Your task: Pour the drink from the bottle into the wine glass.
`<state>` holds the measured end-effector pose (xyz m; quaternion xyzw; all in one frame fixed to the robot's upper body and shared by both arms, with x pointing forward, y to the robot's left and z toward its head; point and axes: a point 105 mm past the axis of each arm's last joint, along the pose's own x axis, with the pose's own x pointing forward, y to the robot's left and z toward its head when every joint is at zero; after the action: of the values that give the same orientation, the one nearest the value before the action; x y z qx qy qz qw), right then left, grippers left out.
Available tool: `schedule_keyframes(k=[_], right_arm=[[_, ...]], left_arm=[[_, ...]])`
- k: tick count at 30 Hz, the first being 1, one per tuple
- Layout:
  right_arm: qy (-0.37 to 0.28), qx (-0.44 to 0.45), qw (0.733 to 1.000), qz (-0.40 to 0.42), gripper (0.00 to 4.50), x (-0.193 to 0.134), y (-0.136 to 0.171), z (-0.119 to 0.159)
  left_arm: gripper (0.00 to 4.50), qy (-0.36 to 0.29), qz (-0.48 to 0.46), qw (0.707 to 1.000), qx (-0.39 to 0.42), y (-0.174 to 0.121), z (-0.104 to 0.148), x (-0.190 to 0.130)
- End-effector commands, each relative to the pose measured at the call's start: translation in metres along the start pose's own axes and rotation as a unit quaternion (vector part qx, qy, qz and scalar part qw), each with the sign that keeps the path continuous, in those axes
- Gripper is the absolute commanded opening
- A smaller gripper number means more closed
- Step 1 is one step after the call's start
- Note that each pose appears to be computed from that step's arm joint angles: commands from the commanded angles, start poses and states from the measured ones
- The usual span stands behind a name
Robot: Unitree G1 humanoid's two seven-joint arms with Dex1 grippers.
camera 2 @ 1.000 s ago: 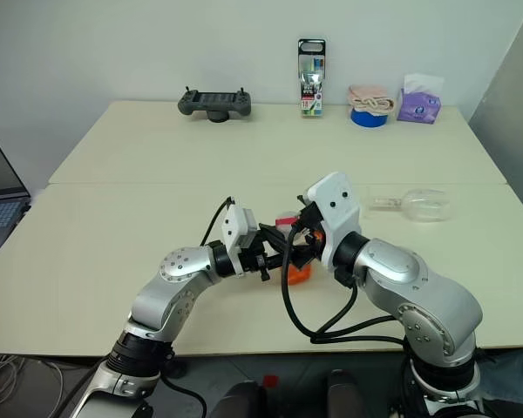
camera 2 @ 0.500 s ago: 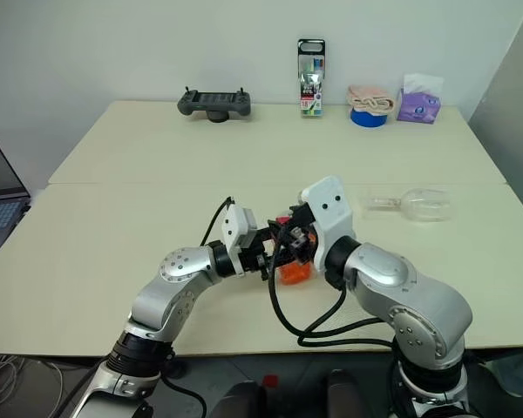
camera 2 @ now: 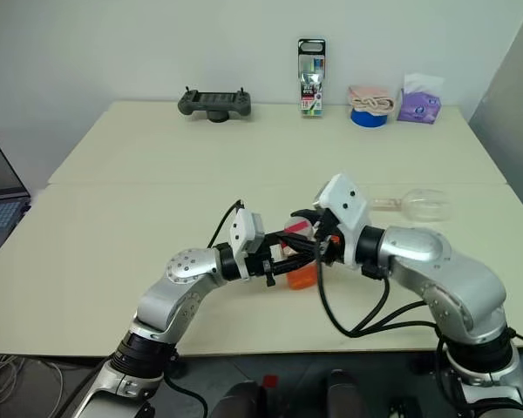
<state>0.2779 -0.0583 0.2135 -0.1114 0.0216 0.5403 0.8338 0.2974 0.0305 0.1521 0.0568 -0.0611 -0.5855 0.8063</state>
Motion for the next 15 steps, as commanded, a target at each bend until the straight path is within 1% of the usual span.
schedule_keyframes(k=[1,8,11,15], right_arm=[[-0.046,-0.04,0.997,0.051,1.85,0.001,0.005,0.025],[-0.065,-0.049,0.996,0.047,1.85,-0.008,-0.003,0.036],[-0.085,-0.037,0.995,0.026,1.85,-0.008,-0.007,0.042],[-0.086,-0.022,0.996,0.018,1.83,-0.005,-0.005,0.042]], left_arm=[[1.94,-0.011,0.018,0.999,0.027,0.006,0.013,-0.008],[1.93,-0.005,0.029,0.999,0.028,0.005,0.011,-0.011],[1.93,-0.001,0.03,0.999,0.027,0.004,0.007,-0.012],[1.92,0.002,0.028,0.999,0.026,0.003,0.005,-0.011]])
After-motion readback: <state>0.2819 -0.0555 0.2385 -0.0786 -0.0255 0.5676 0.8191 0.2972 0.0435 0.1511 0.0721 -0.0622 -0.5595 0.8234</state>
